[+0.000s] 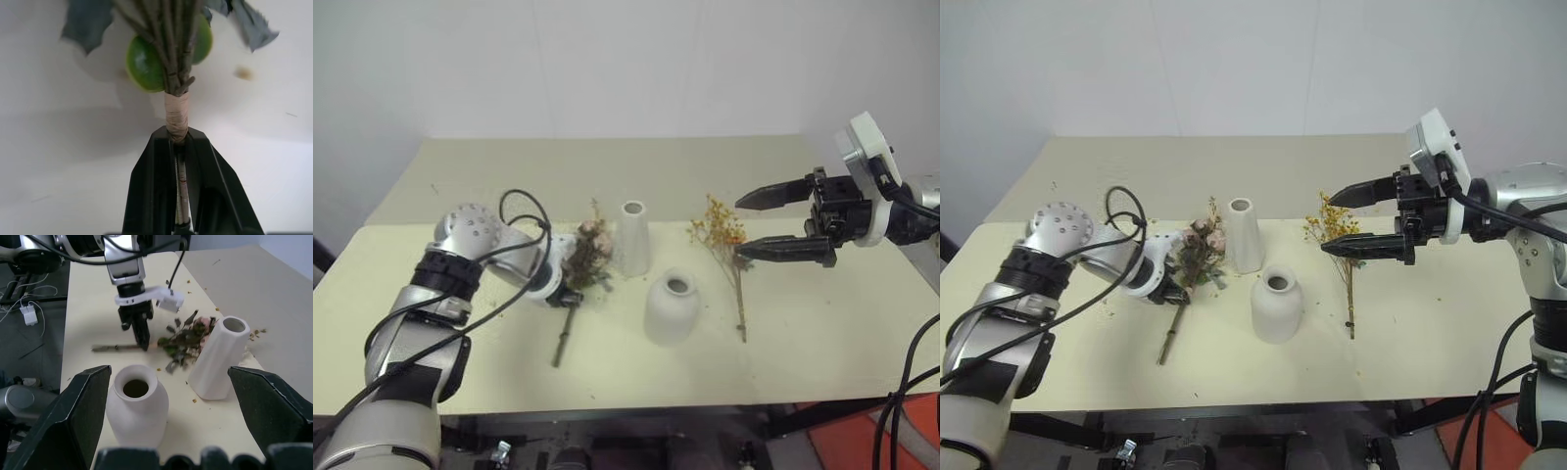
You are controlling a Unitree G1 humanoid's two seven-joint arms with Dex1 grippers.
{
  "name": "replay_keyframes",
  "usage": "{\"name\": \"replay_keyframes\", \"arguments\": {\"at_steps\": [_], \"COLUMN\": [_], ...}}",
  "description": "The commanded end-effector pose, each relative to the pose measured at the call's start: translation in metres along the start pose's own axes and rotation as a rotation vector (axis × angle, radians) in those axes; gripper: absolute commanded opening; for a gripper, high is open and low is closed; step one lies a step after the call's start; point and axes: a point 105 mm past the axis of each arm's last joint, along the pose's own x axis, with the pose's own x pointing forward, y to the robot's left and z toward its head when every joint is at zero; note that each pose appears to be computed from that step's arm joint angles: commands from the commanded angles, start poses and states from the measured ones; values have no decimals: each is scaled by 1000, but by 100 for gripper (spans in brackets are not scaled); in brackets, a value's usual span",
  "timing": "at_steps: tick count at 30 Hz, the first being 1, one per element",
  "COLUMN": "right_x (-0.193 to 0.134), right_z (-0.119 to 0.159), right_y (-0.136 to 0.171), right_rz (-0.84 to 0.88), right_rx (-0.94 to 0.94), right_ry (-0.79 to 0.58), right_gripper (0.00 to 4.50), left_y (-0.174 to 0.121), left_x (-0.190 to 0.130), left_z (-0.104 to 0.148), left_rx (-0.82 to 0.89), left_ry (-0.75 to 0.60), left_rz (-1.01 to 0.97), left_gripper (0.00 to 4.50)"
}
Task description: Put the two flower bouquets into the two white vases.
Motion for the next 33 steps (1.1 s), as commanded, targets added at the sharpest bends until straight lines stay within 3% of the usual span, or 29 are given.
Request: {"name": "replay_keyframes", "arguments": {"at_steps": [1,5,8,11,15,21,33], "right_x": [-7,-6,-4,0,0,5,2], "right_z": [14,13,12,9,5,7,5], "right_y": [3,1,-1,-4,-14,-25,-37], "right_rz": [-17,-16,-16,-21,-67,-153,-298], "right_rx": [-58,-55,-55,-53,-41,-56,-37], "right_ry": [-30,-32,-37,-37,-28,-32,-16], "right_gripper": [450,450,450,450,450,450,450], "left_y": [30,54,56,38,3,-50,-111], "left_x": [-35,-64,-93,-121,-148,-166,-182], "left_z": [22,42,80,111,135,150,153], "left_rx": [-52,-74,-10,83,148,288,489], "left_ry": [-139,-308,-649,-921,-1149,-1297,-1354], "left_rz": [118,242,291,260,40,-265,-655], "left_gripper": [7,7,7,7,7,7,7]}}
